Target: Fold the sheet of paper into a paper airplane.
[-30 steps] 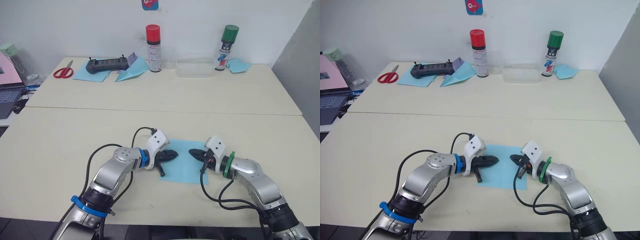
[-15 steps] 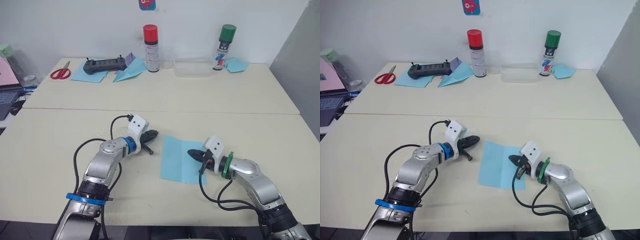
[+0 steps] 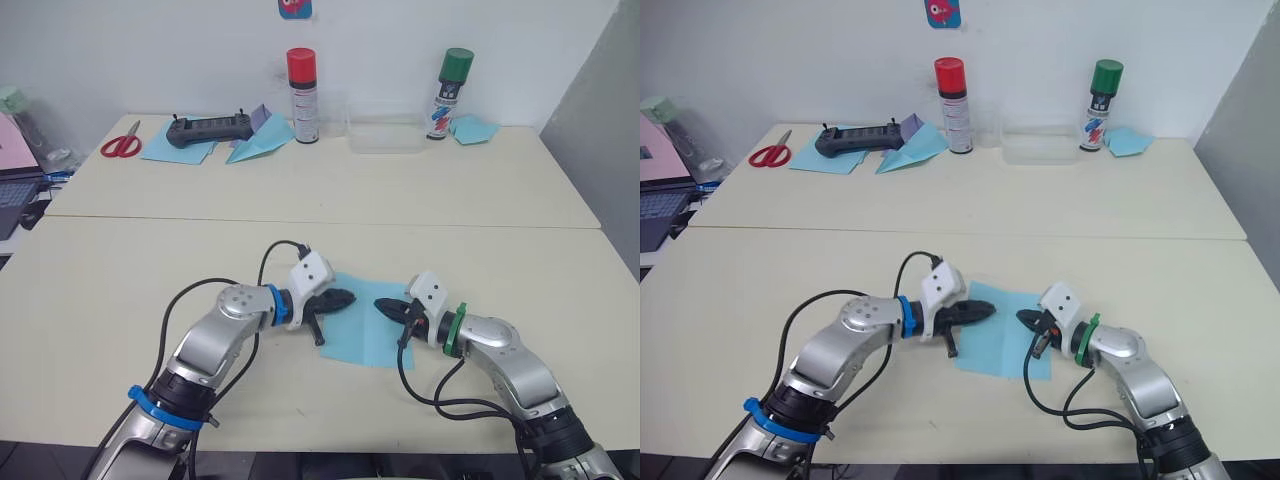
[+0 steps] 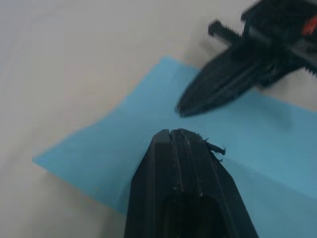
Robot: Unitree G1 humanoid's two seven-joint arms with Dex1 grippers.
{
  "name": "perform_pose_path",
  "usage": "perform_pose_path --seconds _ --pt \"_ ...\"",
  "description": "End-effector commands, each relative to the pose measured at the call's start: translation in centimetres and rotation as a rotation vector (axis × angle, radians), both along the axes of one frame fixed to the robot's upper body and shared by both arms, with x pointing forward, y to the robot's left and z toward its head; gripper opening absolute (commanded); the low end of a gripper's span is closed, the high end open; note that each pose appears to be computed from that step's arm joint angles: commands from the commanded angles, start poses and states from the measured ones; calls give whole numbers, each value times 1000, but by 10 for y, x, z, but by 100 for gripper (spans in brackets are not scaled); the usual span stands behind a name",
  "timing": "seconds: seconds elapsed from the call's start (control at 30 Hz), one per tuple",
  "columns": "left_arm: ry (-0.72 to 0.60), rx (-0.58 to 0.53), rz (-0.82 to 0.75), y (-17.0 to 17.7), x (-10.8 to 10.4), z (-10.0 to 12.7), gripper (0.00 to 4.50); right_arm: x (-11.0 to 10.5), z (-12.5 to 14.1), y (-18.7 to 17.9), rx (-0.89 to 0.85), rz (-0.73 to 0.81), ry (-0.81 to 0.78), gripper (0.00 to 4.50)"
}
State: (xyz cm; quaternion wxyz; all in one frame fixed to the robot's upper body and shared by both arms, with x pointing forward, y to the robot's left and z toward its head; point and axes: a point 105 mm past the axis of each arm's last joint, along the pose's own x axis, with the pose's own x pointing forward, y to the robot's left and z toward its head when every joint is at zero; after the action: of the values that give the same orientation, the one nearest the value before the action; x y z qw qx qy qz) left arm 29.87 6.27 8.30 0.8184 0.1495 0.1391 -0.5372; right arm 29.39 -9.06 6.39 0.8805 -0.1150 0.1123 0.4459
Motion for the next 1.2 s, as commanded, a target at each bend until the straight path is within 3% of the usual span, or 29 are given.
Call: perform_pose_path --seconds 0.03,0.13,0.23,0.4,0.53,0.83,1.2 --pt "-3 49 -17 1 -2 -10 0 -4 5 3 11 25 -5 2" --pt "31 78 -26 4 -6 -22 0 -3 15 1 32 6 -21 2" --pt "28 77 -23 5 -7 -24 0 0 26 -7 47 -37 -25 58" --pt "29 73 -22 5 -6 -25 0 2 39 -18 71 -123 -1 232" --pt "29 82 -33 5 -8 -29 0 -3 46 -25 181 -247 157 373" --pt "26 84 -45 0 -7 -31 0 -6 41 -31 179 -314 328 373" --pt "21 91 -45 -3 -7 -33 0 13 36 -30 272 -422 395 373"
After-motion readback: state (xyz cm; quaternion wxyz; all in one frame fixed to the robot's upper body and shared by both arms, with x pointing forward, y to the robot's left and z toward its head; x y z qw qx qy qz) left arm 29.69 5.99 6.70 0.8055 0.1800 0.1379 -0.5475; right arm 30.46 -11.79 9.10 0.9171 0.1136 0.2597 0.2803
